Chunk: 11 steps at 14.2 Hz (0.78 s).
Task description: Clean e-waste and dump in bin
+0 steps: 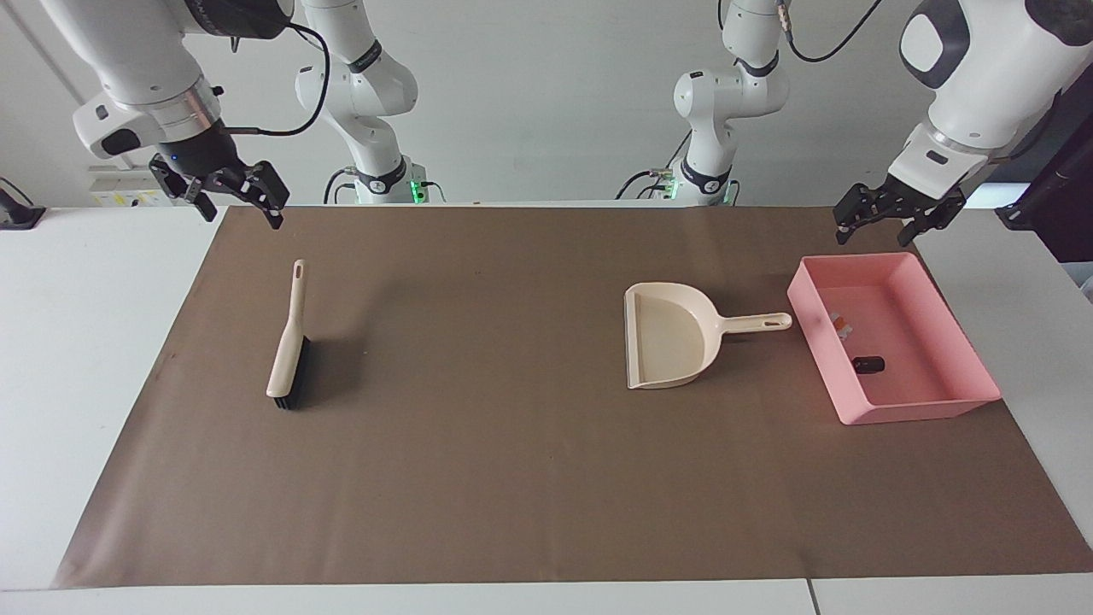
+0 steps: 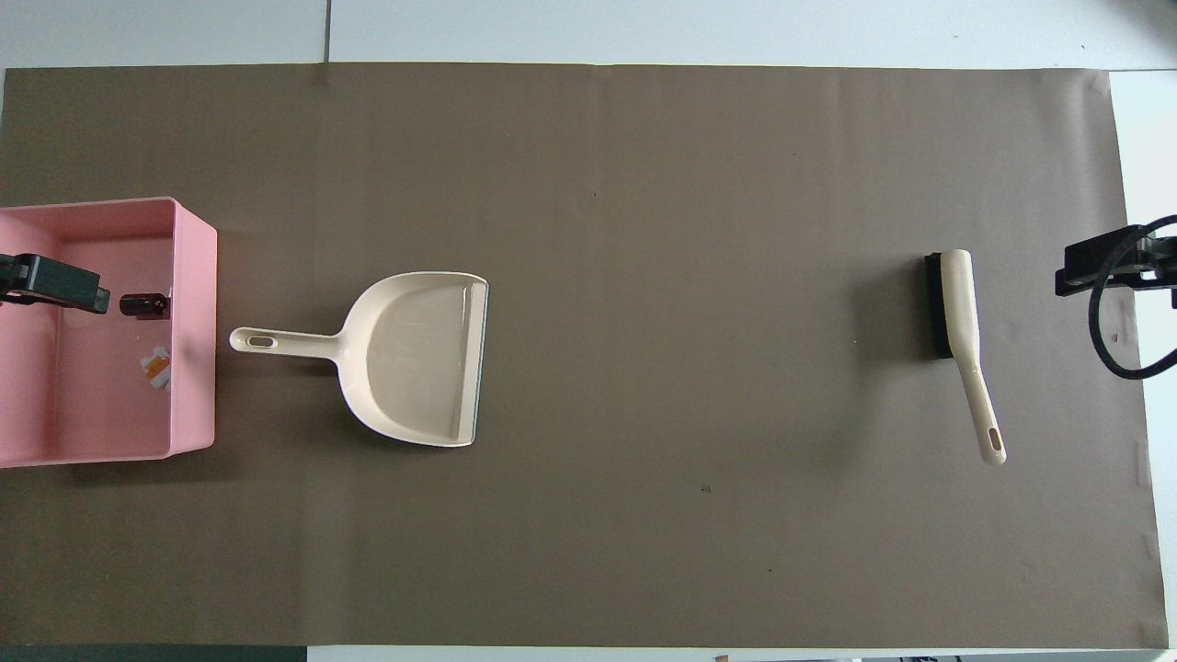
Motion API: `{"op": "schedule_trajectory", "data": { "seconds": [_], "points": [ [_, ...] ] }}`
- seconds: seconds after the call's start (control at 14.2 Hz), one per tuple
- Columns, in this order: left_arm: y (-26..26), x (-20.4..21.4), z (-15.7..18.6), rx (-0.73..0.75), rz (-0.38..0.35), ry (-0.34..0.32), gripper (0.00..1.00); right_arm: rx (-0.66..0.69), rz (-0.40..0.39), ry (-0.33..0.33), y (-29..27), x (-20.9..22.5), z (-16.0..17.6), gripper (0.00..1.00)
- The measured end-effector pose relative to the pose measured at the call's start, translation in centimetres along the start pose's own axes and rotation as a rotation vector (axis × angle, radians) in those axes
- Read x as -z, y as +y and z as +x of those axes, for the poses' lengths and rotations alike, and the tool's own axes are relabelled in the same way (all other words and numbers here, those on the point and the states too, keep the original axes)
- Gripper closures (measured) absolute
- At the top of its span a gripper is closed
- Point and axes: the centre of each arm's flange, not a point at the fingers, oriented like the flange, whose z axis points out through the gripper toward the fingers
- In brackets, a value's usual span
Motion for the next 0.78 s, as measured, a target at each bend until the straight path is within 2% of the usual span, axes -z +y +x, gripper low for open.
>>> {"op": "schedule_trajectory", "data": {
  "seconds": [0.28, 0.78],
  "points": [
    [0.3, 3.8, -1.3, 0.006, -0.005, -0.007, 0.02, 0.003, 0.0, 0.004, -0.2, 0.0, 0.0, 0.0],
    [0.3, 3.9, -1.5, 0.017, -0.008, -0.022, 0.02, 0.047, 0.0, 0.005, 0.3, 0.0, 0.1, 0.0]
  ]
}}
